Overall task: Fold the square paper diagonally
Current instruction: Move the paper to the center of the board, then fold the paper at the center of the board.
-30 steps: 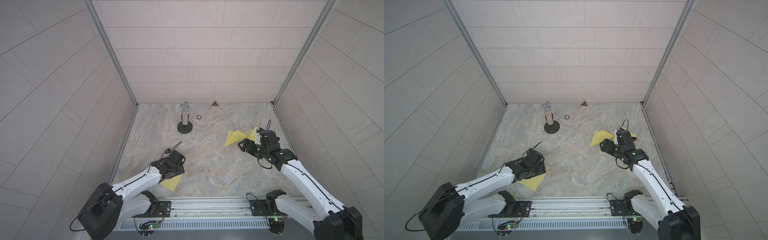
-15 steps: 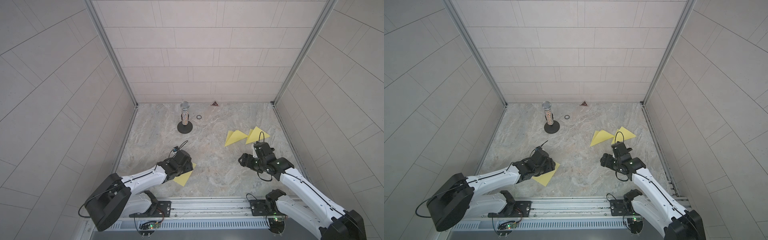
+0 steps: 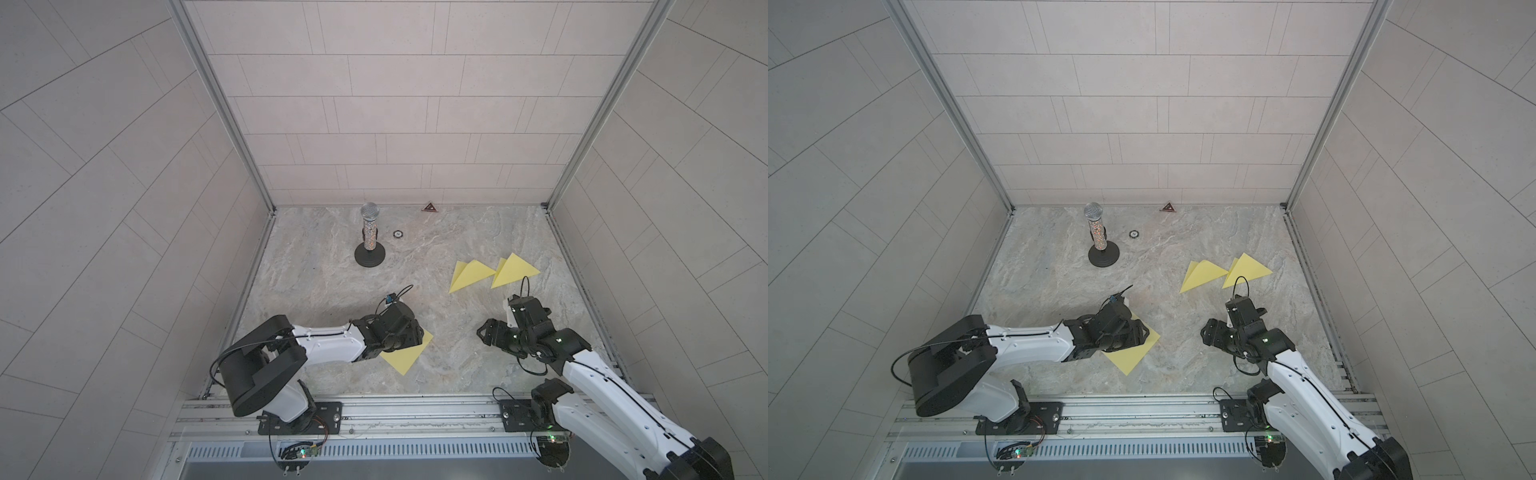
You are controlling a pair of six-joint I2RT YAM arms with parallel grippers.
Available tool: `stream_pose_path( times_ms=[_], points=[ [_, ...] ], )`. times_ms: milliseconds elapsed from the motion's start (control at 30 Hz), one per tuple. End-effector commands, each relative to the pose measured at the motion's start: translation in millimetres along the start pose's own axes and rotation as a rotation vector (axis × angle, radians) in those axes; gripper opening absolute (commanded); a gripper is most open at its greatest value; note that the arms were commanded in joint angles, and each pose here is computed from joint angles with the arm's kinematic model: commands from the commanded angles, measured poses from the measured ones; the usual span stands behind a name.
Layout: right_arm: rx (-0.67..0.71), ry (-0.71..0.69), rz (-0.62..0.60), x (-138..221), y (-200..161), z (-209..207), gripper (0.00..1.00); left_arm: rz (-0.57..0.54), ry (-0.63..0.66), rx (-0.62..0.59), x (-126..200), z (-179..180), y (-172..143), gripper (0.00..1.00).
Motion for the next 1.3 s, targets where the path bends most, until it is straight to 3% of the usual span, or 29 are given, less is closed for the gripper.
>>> stream_pose_path(
  times_ms=[0,133,200,300,533,733,1267],
  points=[
    [0.003,0.034,0.023,-1,-4,8,0.8,0.015,0.062,-0.037,13,11,-4,0.64],
    [0.016,0.059,0.025,-4,-4,19,0.77,-0.043,0.107,-0.056,35,22,5,0.54],
    [0.024,0.083,0.032,-8,-5,29,0.74,-0.059,0.133,-0.041,43,35,7,0.42],
    [0.052,0.1,0.049,-15,-11,45,0.69,-0.064,0.15,-0.01,48,53,9,0.31],
    [0.095,0.126,0.085,-38,-26,78,0.58,-0.061,0.174,0.002,49,75,9,0.29],
    [0.166,0.092,0.134,-53,-37,97,0.56,-0.019,0.158,-0.015,39,71,5,0.27],
    [0.178,0.052,0.225,-96,-68,112,0.51,0.005,0.228,-0.009,35,99,-12,0.23]
  ],
)
Point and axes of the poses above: each gripper's point midway between its finger pads, its own x axis back along the fingers, its own z axis along the line the jaws close on, y = z × x, the point moved 1 cm from there along x, back along the fingers, and after that the axes turned 2 degrees about -x, right-handed, at the moved point
